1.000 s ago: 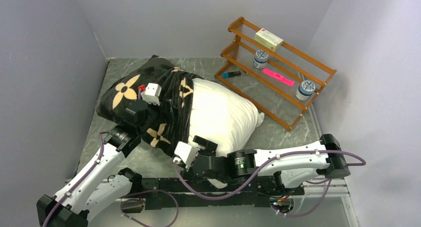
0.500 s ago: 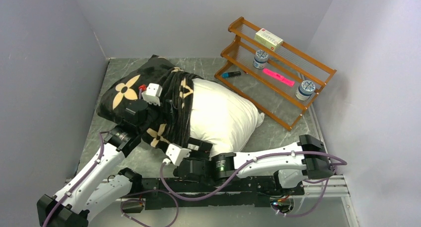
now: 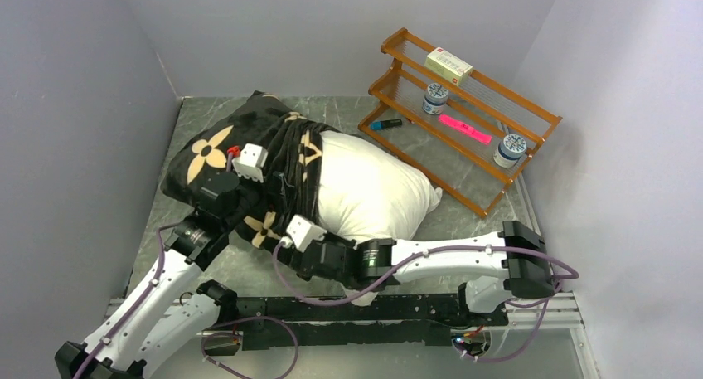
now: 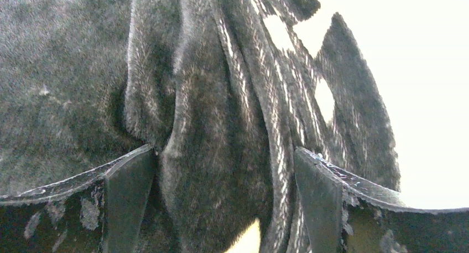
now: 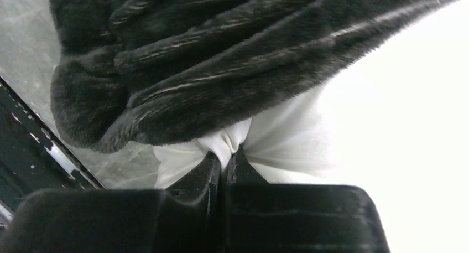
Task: Remove the pillowcase from the pillow
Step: Remove the pillow from the pillowcase.
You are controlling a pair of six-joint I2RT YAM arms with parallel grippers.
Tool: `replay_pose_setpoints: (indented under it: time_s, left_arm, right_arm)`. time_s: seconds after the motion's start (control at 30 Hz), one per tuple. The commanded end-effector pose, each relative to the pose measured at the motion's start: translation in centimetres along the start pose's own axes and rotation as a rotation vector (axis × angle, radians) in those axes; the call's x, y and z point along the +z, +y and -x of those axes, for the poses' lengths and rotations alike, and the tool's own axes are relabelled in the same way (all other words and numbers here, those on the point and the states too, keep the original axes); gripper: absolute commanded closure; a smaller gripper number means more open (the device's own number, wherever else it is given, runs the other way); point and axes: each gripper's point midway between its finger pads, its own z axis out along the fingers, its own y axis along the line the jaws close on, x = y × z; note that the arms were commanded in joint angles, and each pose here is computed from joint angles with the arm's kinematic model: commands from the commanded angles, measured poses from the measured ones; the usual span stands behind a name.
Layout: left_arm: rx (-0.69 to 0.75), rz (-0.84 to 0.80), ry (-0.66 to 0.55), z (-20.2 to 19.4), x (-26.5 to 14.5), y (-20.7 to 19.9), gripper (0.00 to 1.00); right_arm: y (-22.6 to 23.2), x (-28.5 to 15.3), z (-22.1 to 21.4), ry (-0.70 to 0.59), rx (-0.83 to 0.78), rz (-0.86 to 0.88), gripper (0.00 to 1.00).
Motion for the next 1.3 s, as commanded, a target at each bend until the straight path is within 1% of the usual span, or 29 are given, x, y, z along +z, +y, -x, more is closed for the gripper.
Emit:
replay_pose_setpoints:
  time_s: [0.0, 0.17, 0.33, 0.6, 0.67, 0.73, 0.93, 1.07, 1.13, 1.27]
  left_arm:
    - [0.009, -0.08, 0.009, 0.6, -1.4, -1.6, 0.03]
    - [-0.007, -0.181, 0.032, 0.7, -3.0, -3.4, 0.03]
    - [-0.026, -0.328, 0.075, 0.7, -4.3, -6.1, 0.03]
    - [-0.064, -0.415, 0.181, 0.2, -5.2, -7.9, 0.03]
    - [-0.091, -0.413, 0.2, 0.2, -5.3, -8.0, 0.03]
    - [-0.114, -0.393, 0.228, -0.2, -5.3, -7.8, 0.06]
    - [-0.135, -0.284, 0.31, -2.4, -5.1, -6.2, 0.11]
    - [-0.177, -0.297, 0.345, -3.3, -4.6, -6.9, 0.13]
    - [-0.177, -0.293, 0.358, -3.8, -4.4, -7.3, 0.14]
    - [-0.161, -0.233, 0.384, -4.9, -3.6, -7.0, 0.14]
  right_arm:
    - [-3.1, 0.0, 0.0, -0.019, 0.184, 0.009, 1.0]
    - [-5.8, -0.9, 1.6, -0.131, 0.407, 0.076, 1.0]
    - [-7.7, -2.1, 2.9, -0.248, 0.526, 0.139, 1.0]
    - [-10.9, -1.6, 2.8, -0.263, 0.643, 0.064, 1.0]
    - [-11.3, -1.5, 3.4, -0.292, 0.667, 0.076, 1.0]
    - [-11.4, -1.3, 3.8, -0.309, 0.686, 0.091, 1.0]
    - [-11.2, -0.3, 4.6, -0.322, 0.718, 0.136, 1.0]
    - [-11.3, 0.2, 5.1, -0.328, 0.73, 0.149, 1.0]
    - [-11.2, 0.3, 5.3, -0.334, 0.737, 0.158, 1.0]
    - [-11.3, 0.3, 5.6, -0.346, 0.747, 0.172, 1.0]
